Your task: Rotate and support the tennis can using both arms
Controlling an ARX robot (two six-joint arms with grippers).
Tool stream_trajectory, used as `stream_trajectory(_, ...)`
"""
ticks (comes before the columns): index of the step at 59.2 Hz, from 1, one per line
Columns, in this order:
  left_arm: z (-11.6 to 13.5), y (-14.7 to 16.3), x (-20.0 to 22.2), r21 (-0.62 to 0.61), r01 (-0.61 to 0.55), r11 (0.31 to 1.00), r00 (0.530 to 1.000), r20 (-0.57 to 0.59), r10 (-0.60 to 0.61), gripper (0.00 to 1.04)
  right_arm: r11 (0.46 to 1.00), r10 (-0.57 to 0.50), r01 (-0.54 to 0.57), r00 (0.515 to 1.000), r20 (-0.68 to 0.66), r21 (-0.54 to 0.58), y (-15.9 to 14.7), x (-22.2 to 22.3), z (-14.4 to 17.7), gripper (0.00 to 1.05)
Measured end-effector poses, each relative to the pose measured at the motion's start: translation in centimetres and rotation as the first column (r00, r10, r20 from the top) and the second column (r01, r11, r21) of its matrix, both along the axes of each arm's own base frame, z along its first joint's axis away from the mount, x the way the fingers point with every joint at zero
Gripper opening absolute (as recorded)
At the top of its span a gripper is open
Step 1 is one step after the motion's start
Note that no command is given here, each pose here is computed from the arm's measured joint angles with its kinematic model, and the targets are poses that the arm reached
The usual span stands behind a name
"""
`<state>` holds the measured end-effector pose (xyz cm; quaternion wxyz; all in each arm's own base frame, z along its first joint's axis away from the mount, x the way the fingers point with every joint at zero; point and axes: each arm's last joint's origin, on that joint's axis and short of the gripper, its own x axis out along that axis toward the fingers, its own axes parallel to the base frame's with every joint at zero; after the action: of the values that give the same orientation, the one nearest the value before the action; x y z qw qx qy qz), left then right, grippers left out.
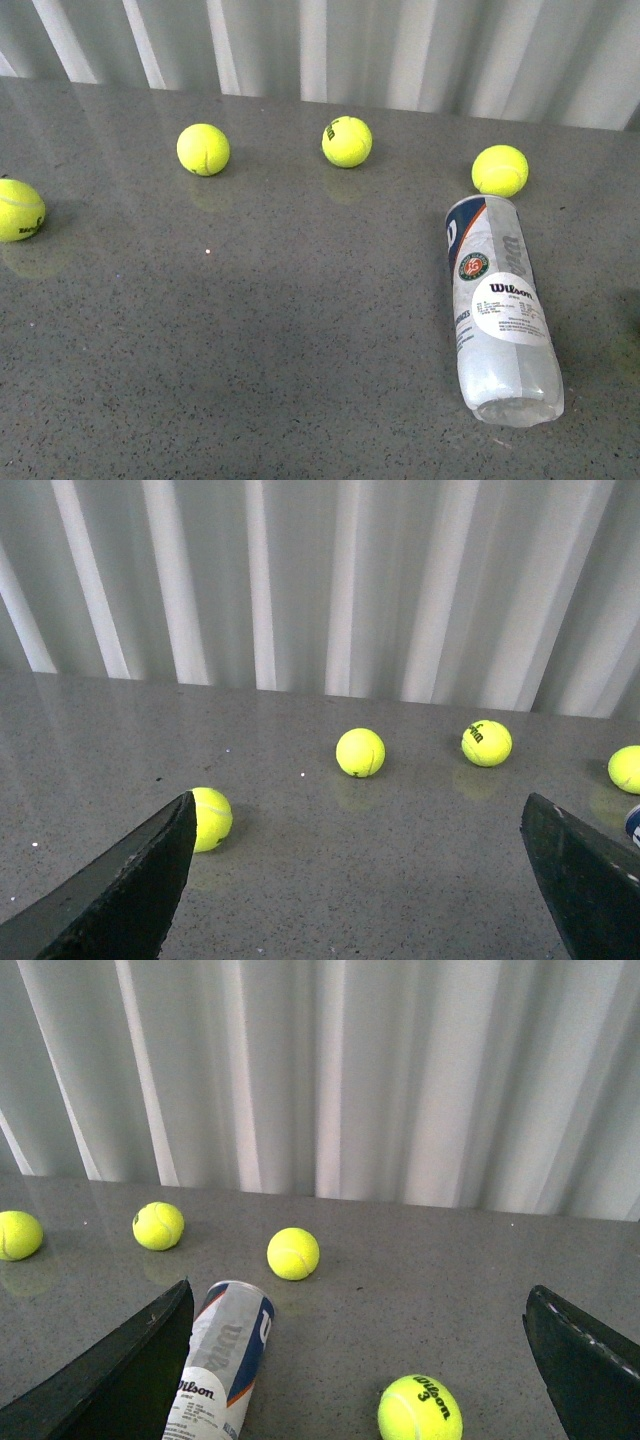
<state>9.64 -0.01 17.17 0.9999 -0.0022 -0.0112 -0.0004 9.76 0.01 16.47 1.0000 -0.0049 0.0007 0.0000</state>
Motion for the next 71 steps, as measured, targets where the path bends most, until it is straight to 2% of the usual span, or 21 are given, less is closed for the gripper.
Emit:
stream_trajectory(14,0.0,0.0,0.0,0.000,0.000,1.000,1.000,0.000,0.000,0.98,1.000,0.000,0.000,1.000,0.000,0.000,0.0,0.0,0.0,0.98)
stream_trajectory(16,0.0,0.0,0.0,0.000,0.000,1.000,1.000,0.000,0.000,0.98,1.000,-0.030,0.030,0.999,-0.038,-0.004,0.0,0.0,-0.1,0.98)
stream_trajectory(19,0.0,0.0,0.0,0.000,0.000,1.000,1.000,0.000,0.000,0.98,0.987,-0.162,0.159,0.977,-0.137,-0.031,0.0,0.2,0.5,0.98)
stream_trajectory(21,0.0,0.0,0.0,0.000,-0.003,1.000,1.000,0.000,0.003,0.98,0.977,-0.212,0.208,0.964,-0.163,-0.041,-0.1,0.7,1.2,0.98)
stream_trajectory(26,0.0,0.0,0.0,0.000,0.000,1.000,1.000,0.000,0.000,0.98,0.964,-0.266,0.264,0.952,-0.151,-0.031,-0.4,3.0,4.5,0.98)
stream_trajectory(30,0.0,0.0,0.0,0.000,0.000,1.000,1.000,0.000,0.000,0.98,0.968,-0.250,0.252,0.957,-0.147,-0.002,-0.6,5.6,7.0,0.98)
stream_trajectory(36,0.0,0.0,0.0,0.000,0.000,1.000,1.000,0.000,0.000,0.98,0.979,-0.180,0.199,0.942,-0.282,0.040,-0.4,10.3,8.4,0.98)
stream_trajectory(40,0.0,0.0,0.0,0.000,0.000,1.000,1.000,0.000,0.000,0.98,0.981,-0.132,0.181,0.892,-0.432,0.074,0.1,14.0,7.9,0.98)
stream_trajectory(46,0.0,0.0,0.0,0.000,0.000,1.000,1.000,0.000,0.000,0.98,0.980,-0.038,0.158,0.752,-0.658,0.124,1.4,18.6,5.4,0.98)
stream_trajectory(51,0.0,0.0,0.0,0.000,0.000,1.000,1.000,0.000,0.000,0.98,0.980,0.024,0.133,0.655,-0.755,0.146,2.9,20.7,3.3,0.98)
stream_trajectory(58,0.0,0.0,0.0,0.000,0.000,1.000,1.000,0.000,0.000,0.98,0.983,0.054,0.115,0.555,-0.830,0.141,4.7,21.8,0.0,0.98)
stream_trajectory(64,0.0,0.0,0.0,0.000,0.000,1.000,1.000,0.000,0.000,0.98,0.983,0.080,0.103,0.498,-0.864,0.150,5.6,22.1,-2.2,0.98)
stream_trajectory(71,0.0,0.0,0.0,0.000,0.000,1.000,1.000,0.000,0.000,0.98,0.981,0.114,0.082,0.482,-0.869,0.174,6.5,22.5,-3.7,0.98)
